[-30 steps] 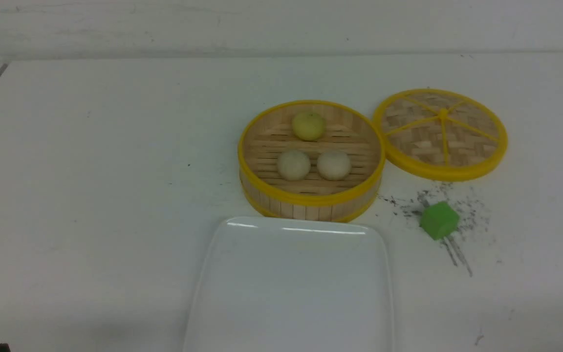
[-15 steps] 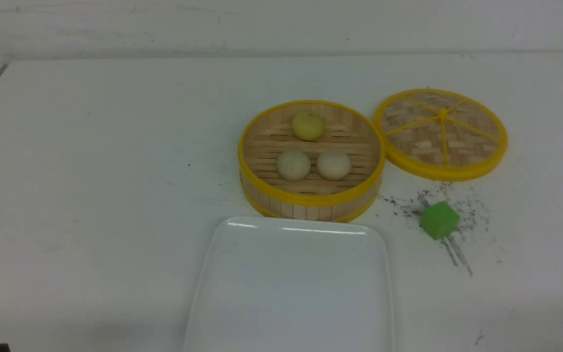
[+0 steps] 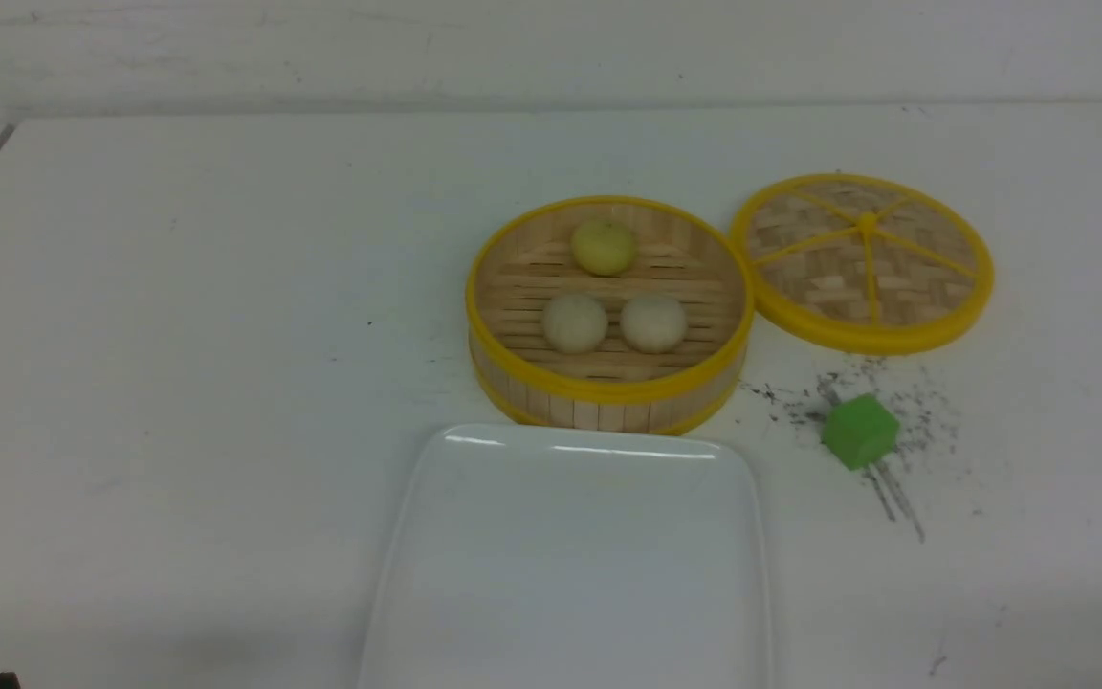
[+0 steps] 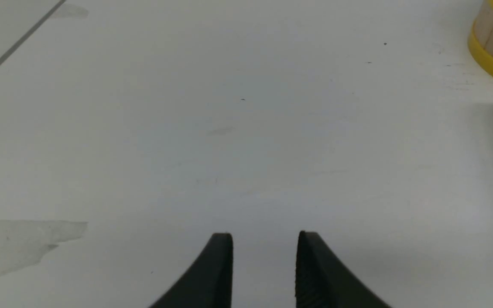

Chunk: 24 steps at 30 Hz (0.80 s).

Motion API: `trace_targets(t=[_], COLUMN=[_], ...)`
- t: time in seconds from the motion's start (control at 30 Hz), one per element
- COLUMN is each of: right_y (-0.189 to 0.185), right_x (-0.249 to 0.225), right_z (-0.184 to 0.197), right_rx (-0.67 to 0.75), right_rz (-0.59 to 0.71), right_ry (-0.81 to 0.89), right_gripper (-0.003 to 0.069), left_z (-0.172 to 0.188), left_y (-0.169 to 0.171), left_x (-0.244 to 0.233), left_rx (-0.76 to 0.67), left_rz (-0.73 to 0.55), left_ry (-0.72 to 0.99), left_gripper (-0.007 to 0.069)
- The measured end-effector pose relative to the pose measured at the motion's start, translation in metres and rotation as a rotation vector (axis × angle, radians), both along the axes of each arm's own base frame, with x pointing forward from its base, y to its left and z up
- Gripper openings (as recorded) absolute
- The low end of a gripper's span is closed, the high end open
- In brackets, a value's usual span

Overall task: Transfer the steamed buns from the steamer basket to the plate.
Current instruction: Use the right arm to grab the steamed stuffed bun that is closest to it

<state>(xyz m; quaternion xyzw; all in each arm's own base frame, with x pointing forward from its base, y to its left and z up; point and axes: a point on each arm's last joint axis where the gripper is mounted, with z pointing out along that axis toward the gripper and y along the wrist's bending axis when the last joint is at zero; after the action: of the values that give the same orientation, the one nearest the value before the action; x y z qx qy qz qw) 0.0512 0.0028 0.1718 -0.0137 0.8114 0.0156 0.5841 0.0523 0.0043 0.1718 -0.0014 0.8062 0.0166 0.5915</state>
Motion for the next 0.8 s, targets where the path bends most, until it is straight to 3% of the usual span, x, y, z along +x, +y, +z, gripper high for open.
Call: trace_targets(t=[0.37,0.8], right_y=[0.0,0.0], right_x=[0.001,-0.002], right_z=[0.001,0.064], right_rx=[-0.01,0.088], right_rz=[-0.002,-0.011], right_ry=[-0.017,-0.409], right_gripper=[0.024,0.024], left_z=[0.0,0.0], left_y=[0.0,0.0], left_x=[0.0,0.0], left_rx=[0.0,0.0], left_rz=[0.0,0.0], left_ry=[0.0,0.0], left_gripper=[0.0241,0.0241])
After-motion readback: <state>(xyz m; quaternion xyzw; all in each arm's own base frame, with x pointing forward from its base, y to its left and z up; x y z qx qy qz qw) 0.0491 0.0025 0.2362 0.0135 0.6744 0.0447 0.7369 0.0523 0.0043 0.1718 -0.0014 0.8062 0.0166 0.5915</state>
